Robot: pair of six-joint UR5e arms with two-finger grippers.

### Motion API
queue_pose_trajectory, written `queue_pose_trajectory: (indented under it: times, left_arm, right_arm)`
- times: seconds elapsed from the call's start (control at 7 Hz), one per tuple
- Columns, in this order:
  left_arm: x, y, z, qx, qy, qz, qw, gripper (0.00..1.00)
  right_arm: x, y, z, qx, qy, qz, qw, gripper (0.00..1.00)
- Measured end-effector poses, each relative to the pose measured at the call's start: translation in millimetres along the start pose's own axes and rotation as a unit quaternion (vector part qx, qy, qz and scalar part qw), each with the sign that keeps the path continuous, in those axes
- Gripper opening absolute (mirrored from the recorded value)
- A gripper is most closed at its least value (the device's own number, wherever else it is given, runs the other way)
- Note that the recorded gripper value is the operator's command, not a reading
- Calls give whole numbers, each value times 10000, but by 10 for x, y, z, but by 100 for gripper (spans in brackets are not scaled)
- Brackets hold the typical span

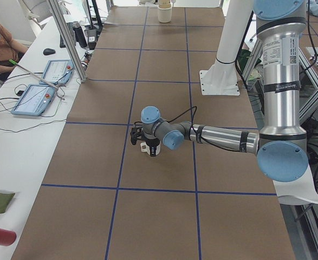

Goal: Left arm hands cup to right arm to dump lemon

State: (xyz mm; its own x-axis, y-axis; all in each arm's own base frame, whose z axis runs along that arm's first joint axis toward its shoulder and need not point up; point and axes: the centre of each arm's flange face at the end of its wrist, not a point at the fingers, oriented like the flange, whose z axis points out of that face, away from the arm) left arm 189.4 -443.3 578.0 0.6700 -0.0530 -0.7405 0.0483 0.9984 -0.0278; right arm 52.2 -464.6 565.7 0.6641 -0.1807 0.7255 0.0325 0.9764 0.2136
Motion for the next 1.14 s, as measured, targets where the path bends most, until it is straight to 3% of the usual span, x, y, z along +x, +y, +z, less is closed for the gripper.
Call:
queue_pose_trajectory:
  times: [0.29,0.57,1.0,1.14]
  left_arm:
    - [174,-29,-95,-138,291,17,9995,0]
    - [389,-355,-416,-204,547,-213,9981,0]
    - [1147,-1085,-1043,-258,428,-807,9955,0]
    - [1417,-1260,-1186,-254,410,-1111,9926,0]
  right_arm:
    - [-187,-228,-152,377,-20,-306,9988,100]
    - [-665,-712,-311,665,-110,-392,9970,99]
    - [-1817,-1498,-176,891,-33,-780,9930,98]
    - [-2218,-1609,18,1120,67,-947,9892,98]
